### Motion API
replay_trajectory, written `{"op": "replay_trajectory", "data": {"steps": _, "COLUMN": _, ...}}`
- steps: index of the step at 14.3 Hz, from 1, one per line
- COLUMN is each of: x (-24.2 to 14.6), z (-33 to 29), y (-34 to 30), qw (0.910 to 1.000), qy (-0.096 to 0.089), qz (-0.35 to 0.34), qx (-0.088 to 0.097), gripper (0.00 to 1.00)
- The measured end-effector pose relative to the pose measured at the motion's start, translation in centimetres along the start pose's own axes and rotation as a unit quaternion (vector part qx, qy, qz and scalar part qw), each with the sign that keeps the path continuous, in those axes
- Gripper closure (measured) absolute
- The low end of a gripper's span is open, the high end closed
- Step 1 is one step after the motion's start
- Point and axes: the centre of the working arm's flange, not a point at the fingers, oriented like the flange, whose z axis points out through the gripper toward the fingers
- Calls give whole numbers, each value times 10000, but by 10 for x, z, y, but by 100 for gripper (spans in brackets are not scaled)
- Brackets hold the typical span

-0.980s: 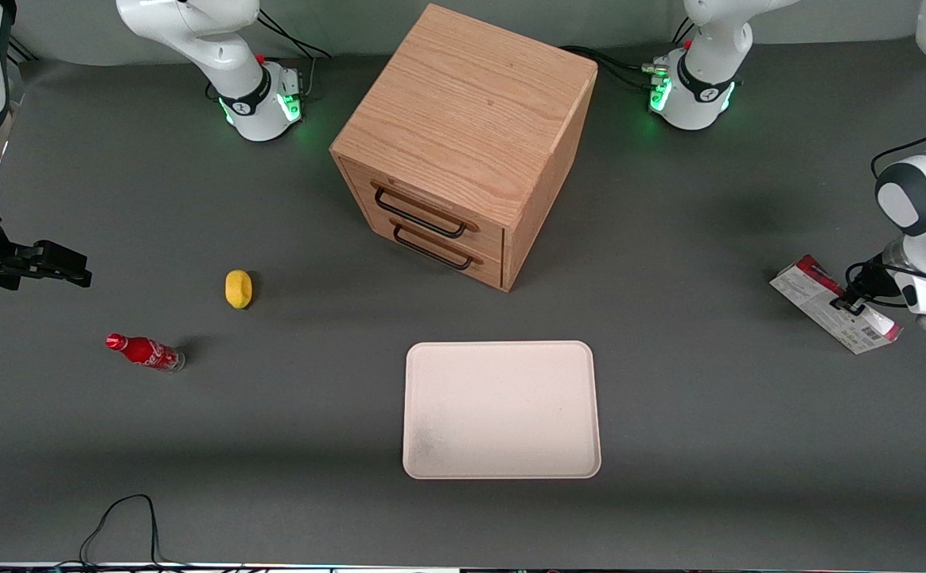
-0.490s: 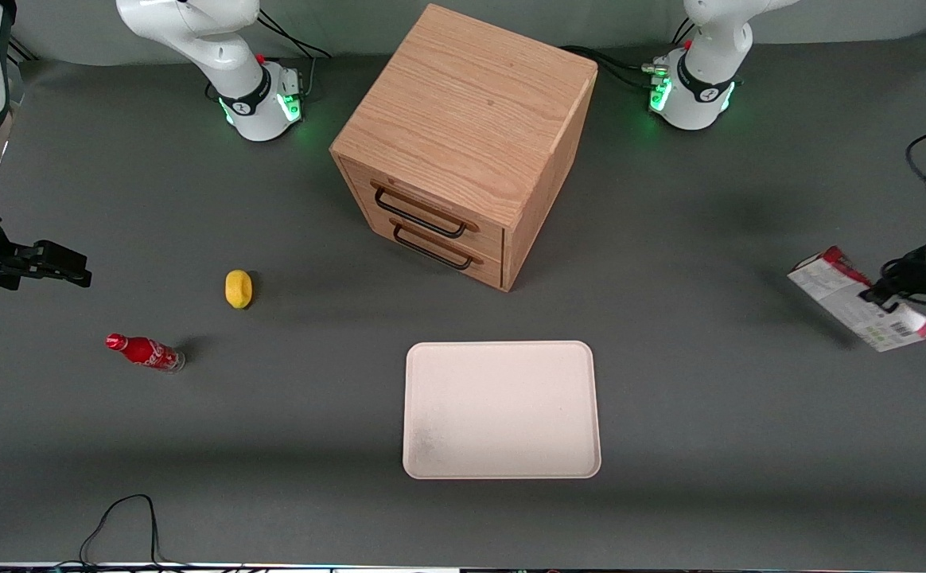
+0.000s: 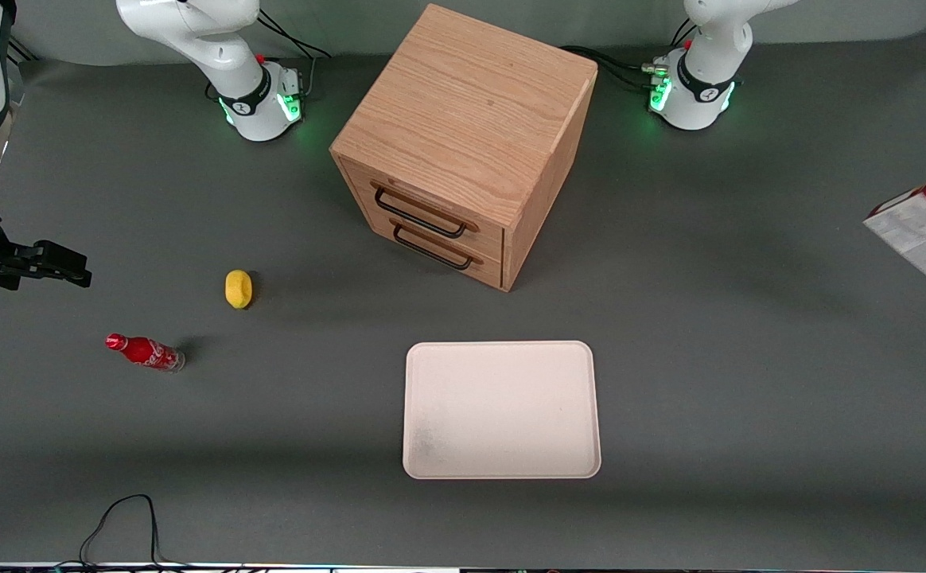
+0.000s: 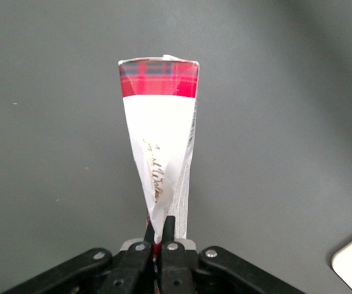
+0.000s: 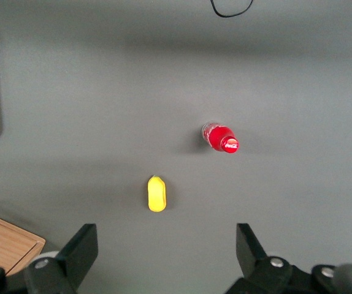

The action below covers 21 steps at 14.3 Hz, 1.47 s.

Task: Place red cookie box on tray
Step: 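Lift the cookie box upright with the left gripper, then carry the held cookie box over the cream tray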

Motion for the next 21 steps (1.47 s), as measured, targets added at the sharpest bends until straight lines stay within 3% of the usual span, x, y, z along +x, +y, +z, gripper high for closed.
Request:
{"op": "replay_trajectory", "data": {"steps": 3, "x": -7, "z": -29, "y": 6, "qw": 9999, "qy": 114, "qz": 114, "qx": -60, "gripper": 98}}
{"op": "replay_trajectory", "data": {"steps": 7, "x": -53, "z": -37, "y": 93, "qw": 9926, "qy": 194, "qz": 1191, "qx": -138, "gripper": 98}}
{"op": "replay_trajectory", "data": {"steps": 11, "x": -130, "z": -34, "y": 195, "qw": 9758, "qy": 13, "qz": 2184, "qx": -71, "gripper": 98}}
{"op": "replay_trajectory", "data": {"steps": 17, "x": -234, "z": 6, "y": 331, "qw": 9475, "qy": -104, "qz": 3194, "qx": -48, "gripper": 98}}
{"op": "replay_trajectory", "data": {"steps": 19, "x": -270, "z": 13, "y": 362, "qw": 9362, "qy": -51, "qz": 3512, "qx": -86, "gripper": 98}}
{"op": "replay_trajectory", "data": {"steps": 21, "x": -301, "z": 12, "y": 381, "qw": 9277, "qy": 134, "qz": 3726, "qx": -177, "gripper": 98}}
